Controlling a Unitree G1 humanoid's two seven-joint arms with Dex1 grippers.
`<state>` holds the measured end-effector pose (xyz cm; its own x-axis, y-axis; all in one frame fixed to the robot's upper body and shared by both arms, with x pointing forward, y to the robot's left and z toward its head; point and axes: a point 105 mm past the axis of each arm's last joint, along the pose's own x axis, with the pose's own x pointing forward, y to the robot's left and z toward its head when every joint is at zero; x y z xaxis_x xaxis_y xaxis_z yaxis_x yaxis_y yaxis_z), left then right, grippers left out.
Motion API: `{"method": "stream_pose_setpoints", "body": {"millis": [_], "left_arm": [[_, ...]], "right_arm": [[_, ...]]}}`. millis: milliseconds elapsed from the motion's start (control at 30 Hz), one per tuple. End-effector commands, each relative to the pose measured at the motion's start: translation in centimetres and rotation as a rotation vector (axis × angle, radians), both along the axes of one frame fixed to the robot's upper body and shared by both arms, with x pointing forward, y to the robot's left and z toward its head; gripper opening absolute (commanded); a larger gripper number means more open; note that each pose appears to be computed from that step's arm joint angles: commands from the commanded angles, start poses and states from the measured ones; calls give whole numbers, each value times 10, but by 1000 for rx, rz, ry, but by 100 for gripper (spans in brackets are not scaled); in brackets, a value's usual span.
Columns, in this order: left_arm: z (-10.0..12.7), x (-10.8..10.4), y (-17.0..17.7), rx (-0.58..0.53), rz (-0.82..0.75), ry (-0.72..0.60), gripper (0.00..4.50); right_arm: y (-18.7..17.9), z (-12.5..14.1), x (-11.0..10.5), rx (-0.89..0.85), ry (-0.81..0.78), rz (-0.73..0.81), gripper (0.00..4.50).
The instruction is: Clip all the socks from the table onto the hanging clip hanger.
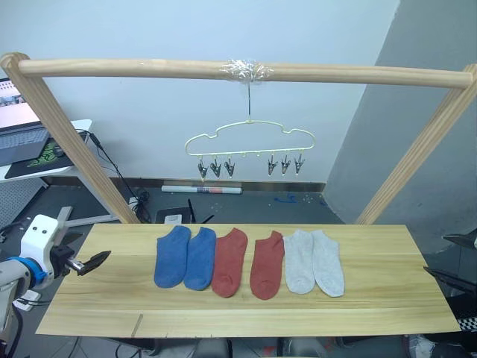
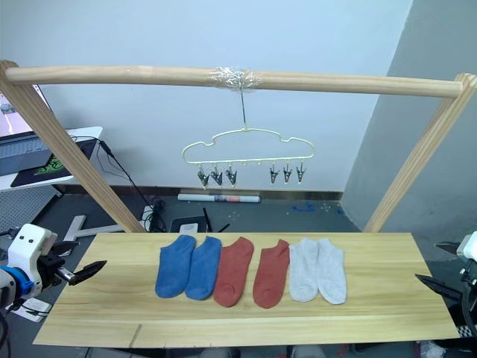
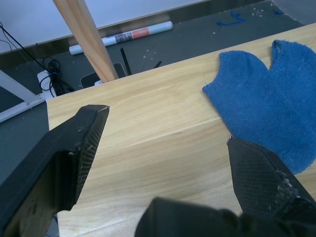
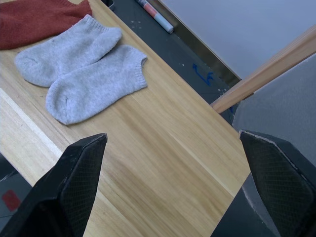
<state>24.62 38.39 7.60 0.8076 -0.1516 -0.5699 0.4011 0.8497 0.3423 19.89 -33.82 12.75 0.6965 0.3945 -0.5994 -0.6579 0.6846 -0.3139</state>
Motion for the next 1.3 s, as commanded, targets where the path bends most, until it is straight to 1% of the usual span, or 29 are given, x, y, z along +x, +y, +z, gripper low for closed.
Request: {"method": "stream_pose_setpoints", "body": {"millis": [33, 133, 233, 300, 467, 567, 667, 767, 867, 1000, 1133, 1267, 1300], "left_arm": [[16, 6, 10, 27, 28, -66, 444], [16, 7, 16, 28, 38, -57, 444], [17, 6, 13, 17, -1, -56, 444], [20, 8, 12, -47, 28, -84, 444], [27, 13, 11, -51, 28, -147, 444], [31, 17, 13, -28, 40, -187, 444], [31, 20, 8, -72, 45, -194, 444], [28, 23, -3, -77, 13, -196, 444], [31, 30, -26, -91, -33, -240, 444], [33, 38, -60, -151, -25, -308, 444], [34, 43, -101, -199, -49, -362, 444], [36, 49, -141, -255, -113, -378, 444], [38, 51, -147, -273, -116, -384, 444]], "right_arm": [[2, 8, 5, -13, -22, 21, 450], [5, 7, 7, -5, -19, 26, 450], [6, 6, 7, -1, -19, 28, 450], [6, 6, 7, 2, -20, 29, 450], [8, 12, 11, 55, -57, 5, 450], [10, 12, 11, 48, -68, 7, 450], [9, 11, 9, 30, -67, 12, 450], [9, 12, 8, 23, -66, 14, 450], [14, 10, 6, 26, -65, 21, 450], [29, 5, 2, 59, -54, 58, 450], [57, 4, 1, 121, -63, 113, 450], [92, 12, 9, 193, -118, 172, 450], [100, 15, 11, 206, -132, 187, 450]]}}
